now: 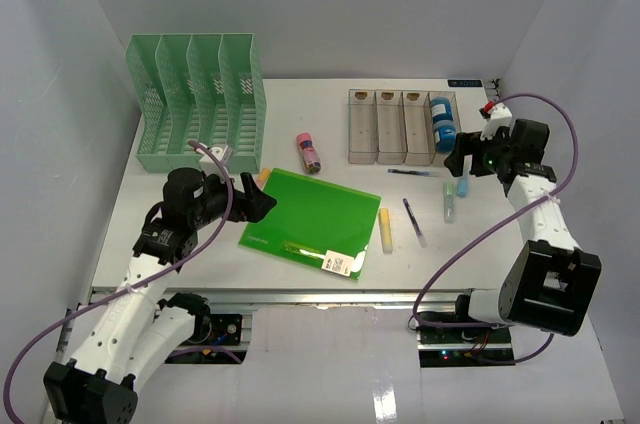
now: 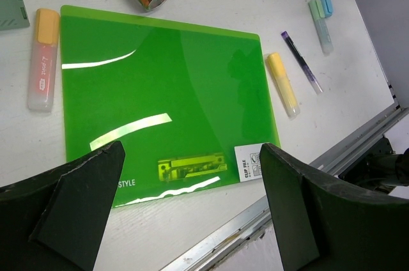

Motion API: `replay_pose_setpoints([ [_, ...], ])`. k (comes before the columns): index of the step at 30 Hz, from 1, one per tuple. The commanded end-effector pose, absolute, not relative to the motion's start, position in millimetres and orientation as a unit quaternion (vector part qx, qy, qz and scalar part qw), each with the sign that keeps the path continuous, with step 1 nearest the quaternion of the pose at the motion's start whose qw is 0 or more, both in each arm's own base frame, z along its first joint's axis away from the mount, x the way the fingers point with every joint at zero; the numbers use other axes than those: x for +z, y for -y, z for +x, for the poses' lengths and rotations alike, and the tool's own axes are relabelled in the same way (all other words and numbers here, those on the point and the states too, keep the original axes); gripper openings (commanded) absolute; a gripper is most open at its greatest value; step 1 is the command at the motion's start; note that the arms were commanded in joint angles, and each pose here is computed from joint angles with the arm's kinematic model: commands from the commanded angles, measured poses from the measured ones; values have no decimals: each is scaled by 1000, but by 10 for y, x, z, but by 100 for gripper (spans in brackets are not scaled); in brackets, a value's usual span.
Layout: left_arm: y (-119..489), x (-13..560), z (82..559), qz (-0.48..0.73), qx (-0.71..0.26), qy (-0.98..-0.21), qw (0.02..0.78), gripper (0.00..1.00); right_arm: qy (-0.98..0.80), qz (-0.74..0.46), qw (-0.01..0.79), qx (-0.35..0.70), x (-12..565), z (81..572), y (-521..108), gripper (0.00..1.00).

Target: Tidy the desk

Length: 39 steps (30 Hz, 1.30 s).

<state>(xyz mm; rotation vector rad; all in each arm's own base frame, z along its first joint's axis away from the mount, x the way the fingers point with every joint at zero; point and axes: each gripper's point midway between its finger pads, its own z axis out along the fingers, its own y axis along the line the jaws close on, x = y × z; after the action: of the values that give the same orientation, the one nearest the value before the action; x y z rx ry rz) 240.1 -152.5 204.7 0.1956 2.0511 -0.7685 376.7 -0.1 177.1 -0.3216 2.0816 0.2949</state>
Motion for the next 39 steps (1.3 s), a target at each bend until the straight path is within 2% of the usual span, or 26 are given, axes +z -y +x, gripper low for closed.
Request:
replay_pose_setpoints([
  [1,1525,2123,2361,87,-316,-820,469,98,-904,-42,401,140,1308,3522,87,86],
  [2,1524,2147,2358,87,-317,-818,472,98,-908,-27,393,140,1267,3529,101,82],
  [13,1535,2163,2345,91,-321,-815,474,98,-943,20,320,91,705,3853,478,63],
  [24,1560,2141,2366,95,-324,-817,468,98,-953,33,294,68,462,4099,650,64],
  [39,1562,2124,2360,94,-325,-818,465,98,-963,30,261,61,436,4309,641,53],
])
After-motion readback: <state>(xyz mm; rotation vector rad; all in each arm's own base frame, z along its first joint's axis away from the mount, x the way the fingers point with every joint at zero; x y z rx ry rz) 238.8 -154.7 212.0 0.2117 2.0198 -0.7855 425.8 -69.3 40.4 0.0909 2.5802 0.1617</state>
